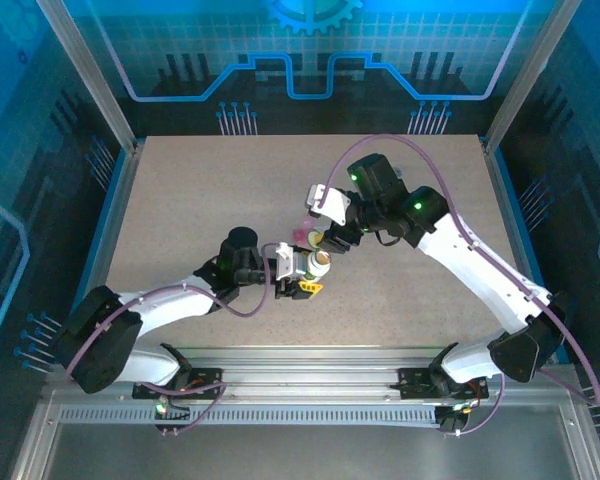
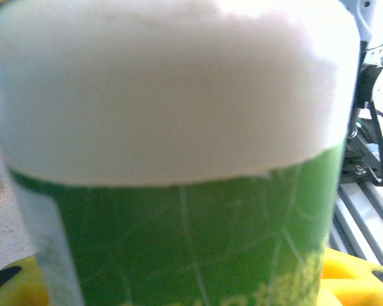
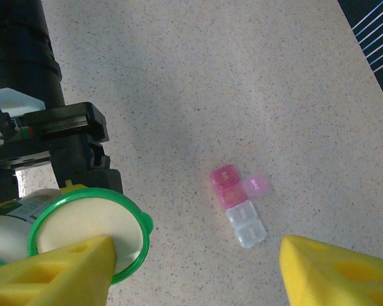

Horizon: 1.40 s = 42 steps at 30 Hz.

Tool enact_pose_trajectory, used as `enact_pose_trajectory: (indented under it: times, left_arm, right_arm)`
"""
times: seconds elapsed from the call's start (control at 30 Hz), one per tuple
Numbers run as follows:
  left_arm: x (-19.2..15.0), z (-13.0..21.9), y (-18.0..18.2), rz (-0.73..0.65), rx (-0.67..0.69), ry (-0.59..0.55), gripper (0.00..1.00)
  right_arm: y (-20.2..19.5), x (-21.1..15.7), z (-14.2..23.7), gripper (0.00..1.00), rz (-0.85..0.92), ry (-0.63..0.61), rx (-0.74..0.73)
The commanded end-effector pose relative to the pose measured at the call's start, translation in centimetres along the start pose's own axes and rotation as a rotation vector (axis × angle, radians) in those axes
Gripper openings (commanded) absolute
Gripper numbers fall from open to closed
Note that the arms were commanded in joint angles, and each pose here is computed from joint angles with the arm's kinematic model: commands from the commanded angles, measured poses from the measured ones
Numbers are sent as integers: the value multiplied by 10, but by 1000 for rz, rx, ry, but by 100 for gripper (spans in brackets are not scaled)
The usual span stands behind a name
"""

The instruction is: Sort the pills into containers

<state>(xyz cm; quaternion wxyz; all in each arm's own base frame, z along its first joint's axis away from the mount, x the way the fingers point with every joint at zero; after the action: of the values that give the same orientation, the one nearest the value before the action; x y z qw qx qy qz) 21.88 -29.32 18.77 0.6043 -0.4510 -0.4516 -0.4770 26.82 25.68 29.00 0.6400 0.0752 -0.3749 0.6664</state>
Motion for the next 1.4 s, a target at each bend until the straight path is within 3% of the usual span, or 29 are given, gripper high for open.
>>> enact_pose_trajectory:
  times: [0.0,0.2,0.47,0.67,0.97,1.37]
  left_arm:
    - [26,0,9,-77,67,-115,0]
    - [20,-3,24,-42,141,-119,0]
    - [24,5,49,-15,283,-206,0]
    - [30,10,64,35,354,-281,0]
    - [37,11,63,68,342,-341,0]
    - [36,8,56,91,297,-303,0]
  right_arm:
    - [16,-1,-9,70,-34,-7,43]
    - [16,6,20,72,-94,-53,-9]
    - [23,-3,55,77,-214,-46,-84]
    - [39,0,69,78,-262,-120,-61]
    - [30,1,31,74,-375,-160,-56]
    - [22,16,-8,65,-381,-172,33]
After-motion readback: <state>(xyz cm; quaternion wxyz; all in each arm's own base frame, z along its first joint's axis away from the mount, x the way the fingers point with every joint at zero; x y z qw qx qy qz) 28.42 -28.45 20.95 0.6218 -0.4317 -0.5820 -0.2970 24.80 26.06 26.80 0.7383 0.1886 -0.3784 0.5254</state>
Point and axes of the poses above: each hand's point on the last joint's axis, 136 mm out from that joint toward the fingers, its own z axis back along the fingers, its own y axis along the line the jaws close on, x = y × z, the point moved 2 cm from there along z, back along the fingers, and after that the axes turned 15 degrees about z, right-handed, at the moved point
